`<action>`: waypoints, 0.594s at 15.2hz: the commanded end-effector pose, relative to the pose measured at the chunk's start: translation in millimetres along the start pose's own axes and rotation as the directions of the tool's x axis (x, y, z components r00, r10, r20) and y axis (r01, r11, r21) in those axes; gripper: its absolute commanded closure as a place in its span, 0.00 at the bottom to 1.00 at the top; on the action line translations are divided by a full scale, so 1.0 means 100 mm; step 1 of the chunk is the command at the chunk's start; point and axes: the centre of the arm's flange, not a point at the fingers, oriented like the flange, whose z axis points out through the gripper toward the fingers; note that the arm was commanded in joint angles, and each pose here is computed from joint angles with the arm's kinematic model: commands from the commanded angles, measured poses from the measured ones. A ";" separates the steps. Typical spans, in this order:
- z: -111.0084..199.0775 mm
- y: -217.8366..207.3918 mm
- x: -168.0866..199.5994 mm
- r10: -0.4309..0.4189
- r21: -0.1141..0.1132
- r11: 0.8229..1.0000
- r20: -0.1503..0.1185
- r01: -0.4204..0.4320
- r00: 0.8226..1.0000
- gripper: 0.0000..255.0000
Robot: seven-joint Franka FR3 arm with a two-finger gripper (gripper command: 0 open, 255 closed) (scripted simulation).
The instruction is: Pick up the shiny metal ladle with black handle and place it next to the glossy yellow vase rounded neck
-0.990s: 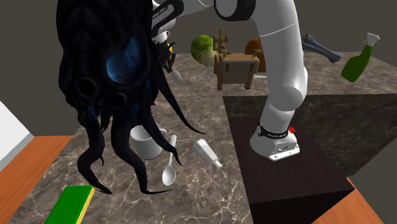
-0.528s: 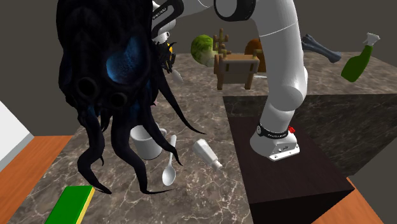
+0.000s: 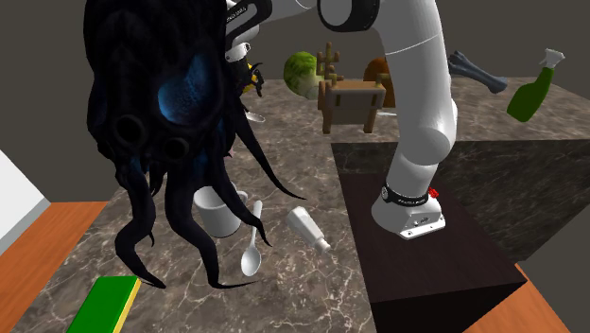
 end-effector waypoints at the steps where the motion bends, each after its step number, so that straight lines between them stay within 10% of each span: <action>1: -0.24 0.01 -0.02 0.000 0.000 1.000 0.001 0.000 1.000 0.00; 9: -0.34 0.01 -0.02 0.000 0.000 1.000 0.001 0.000 1.000 0.00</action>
